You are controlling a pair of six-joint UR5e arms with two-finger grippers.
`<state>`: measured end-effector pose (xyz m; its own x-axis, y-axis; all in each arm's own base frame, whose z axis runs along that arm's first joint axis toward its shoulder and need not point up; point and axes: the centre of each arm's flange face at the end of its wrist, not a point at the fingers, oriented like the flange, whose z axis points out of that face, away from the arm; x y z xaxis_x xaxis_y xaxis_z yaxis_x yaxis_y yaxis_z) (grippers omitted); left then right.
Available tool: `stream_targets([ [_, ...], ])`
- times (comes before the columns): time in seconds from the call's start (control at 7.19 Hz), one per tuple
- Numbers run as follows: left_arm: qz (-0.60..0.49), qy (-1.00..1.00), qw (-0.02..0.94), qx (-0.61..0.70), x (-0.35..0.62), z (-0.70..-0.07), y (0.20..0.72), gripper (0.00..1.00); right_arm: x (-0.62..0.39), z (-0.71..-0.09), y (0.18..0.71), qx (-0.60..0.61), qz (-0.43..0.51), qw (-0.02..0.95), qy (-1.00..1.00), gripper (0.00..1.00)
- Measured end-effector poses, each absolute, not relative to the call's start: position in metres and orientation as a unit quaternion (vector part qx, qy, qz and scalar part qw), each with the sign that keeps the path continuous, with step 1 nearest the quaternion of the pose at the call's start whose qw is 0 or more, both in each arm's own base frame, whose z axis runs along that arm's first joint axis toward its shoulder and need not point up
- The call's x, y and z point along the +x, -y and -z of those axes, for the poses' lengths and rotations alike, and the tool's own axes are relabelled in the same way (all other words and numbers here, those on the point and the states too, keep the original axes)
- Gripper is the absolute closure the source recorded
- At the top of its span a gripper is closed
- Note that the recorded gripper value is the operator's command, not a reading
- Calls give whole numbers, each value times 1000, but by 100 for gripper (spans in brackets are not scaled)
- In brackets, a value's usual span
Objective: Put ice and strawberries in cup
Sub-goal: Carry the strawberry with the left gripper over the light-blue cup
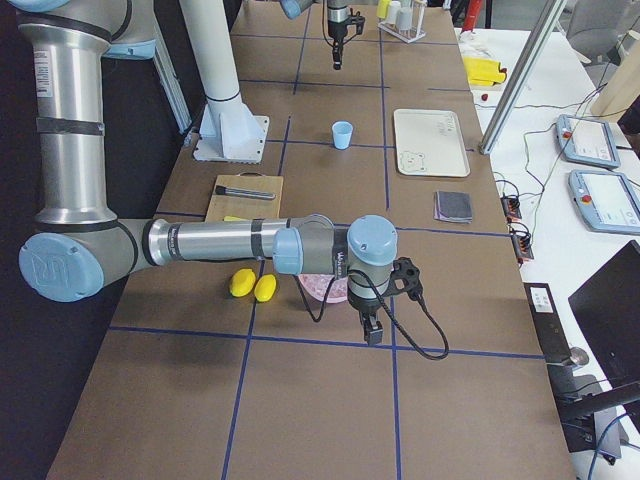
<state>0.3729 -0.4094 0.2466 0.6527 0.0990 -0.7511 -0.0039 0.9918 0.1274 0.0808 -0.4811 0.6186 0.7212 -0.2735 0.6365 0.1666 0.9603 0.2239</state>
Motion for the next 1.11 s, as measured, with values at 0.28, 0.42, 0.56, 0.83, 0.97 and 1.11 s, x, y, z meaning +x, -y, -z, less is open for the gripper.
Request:
stream_targets([
  [0.28,-2,-423,905,50,435,-200,428,100,81,-619,481,75,118,925,353,0],
  [0.42,11,-427,903,46,458,-177,434,100,81,-619,480,75,119,925,353,0],
  [0.56,22,-426,903,44,479,-155,438,100,81,-619,480,75,119,925,353,0],
  [0.83,45,-423,904,38,515,-120,437,100,81,-619,480,75,119,925,353,0],
  [0.97,55,-423,904,33,531,-106,435,100,81,-619,480,75,119,925,353,0],
  [1.11,59,-421,905,31,546,-97,429,95,81,-620,480,74,118,926,351,0],
])
